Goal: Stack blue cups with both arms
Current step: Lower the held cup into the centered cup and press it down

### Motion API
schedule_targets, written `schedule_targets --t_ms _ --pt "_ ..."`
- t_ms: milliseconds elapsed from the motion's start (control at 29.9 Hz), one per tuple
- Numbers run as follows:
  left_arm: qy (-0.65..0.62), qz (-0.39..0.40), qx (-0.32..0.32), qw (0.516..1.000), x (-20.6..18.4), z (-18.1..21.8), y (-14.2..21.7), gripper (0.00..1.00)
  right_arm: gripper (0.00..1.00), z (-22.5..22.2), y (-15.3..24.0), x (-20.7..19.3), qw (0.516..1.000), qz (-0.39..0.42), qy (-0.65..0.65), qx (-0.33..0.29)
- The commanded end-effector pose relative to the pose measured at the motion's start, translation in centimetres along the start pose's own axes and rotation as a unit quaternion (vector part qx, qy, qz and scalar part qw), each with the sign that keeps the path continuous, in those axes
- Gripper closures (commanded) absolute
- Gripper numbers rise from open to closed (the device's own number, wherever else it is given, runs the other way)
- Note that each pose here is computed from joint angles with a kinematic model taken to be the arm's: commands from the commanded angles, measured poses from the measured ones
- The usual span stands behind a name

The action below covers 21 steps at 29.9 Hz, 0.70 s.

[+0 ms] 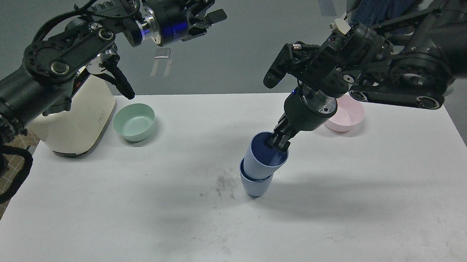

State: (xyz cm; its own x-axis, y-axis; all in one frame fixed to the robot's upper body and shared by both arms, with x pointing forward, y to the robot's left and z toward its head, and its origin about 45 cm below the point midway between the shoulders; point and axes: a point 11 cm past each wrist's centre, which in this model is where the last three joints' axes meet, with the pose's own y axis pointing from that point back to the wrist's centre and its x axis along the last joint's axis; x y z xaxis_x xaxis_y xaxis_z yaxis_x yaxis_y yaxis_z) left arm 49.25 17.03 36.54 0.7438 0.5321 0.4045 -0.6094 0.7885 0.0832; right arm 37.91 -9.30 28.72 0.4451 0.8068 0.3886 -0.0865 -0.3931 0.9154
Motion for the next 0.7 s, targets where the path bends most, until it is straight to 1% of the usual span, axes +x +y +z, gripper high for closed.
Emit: schedule_targets --t_ms 0,67,134,334,434,468,535,568,602,668 --pt "0.0 0.0 0.001 1.0 0.0 0.0 0.0 0.04 0.82 -0.1 -0.4 -0.3 1.0 -0.003 -0.003 0.004" --pt "0.001 0.001 0.002 1.0 0.0 -0.2 0.1 0.04 0.79 -0.1 -0.4 -0.3 1.0 -0.003 -0.003 0.005" --pt "0.0 0.0 0.003 1.0 0.0 -0.2 0.1 0.04 0.79 -0.1 -0.4 -0.3 1.0 -0.003 -0.003 0.005" --pt "0.0 0.0 0.003 1.0 0.0 -0.2 0.1 0.04 0.7 0.0 -0.4 -0.3 1.0 -0.001 -0.007 0.006" --pt "0.001 0.0 0.003 1.0 -0.1 -0.2 0.1 0.04 0.58 0.2 -0.1 -0.1 1.0 0.008 -0.018 0.006" --pt "0.0 0.0 0.003 1.0 0.0 -0.3 0.1 0.04 0.48 0.4 0.3 0.2 1.0 0.016 -0.025 0.004" --pt "0.0 0.0 0.003 1.0 0.0 -0.3 0.1 0.04 0.4 0.9 1.1 0.3 0.999 0.029 -0.039 0.003" --pt "0.0 0.0 0.003 1.0 0.0 -0.3 0.1 0.04 0.34 1.4 2.1 0.5 0.997 0.046 -0.056 0.003" --pt "0.0 0.0 0.004 1.0 0.0 -0.3 0.2 0.04 0.31 1.6 2.6 0.6 0.996 0.054 -0.064 0.002" --pt "-0.002 0.006 0.007 1.0 0.5 -0.4 0.6 0.04 0.17 2.9 5.5 1.2 0.99 0.105 -0.096 0.001"
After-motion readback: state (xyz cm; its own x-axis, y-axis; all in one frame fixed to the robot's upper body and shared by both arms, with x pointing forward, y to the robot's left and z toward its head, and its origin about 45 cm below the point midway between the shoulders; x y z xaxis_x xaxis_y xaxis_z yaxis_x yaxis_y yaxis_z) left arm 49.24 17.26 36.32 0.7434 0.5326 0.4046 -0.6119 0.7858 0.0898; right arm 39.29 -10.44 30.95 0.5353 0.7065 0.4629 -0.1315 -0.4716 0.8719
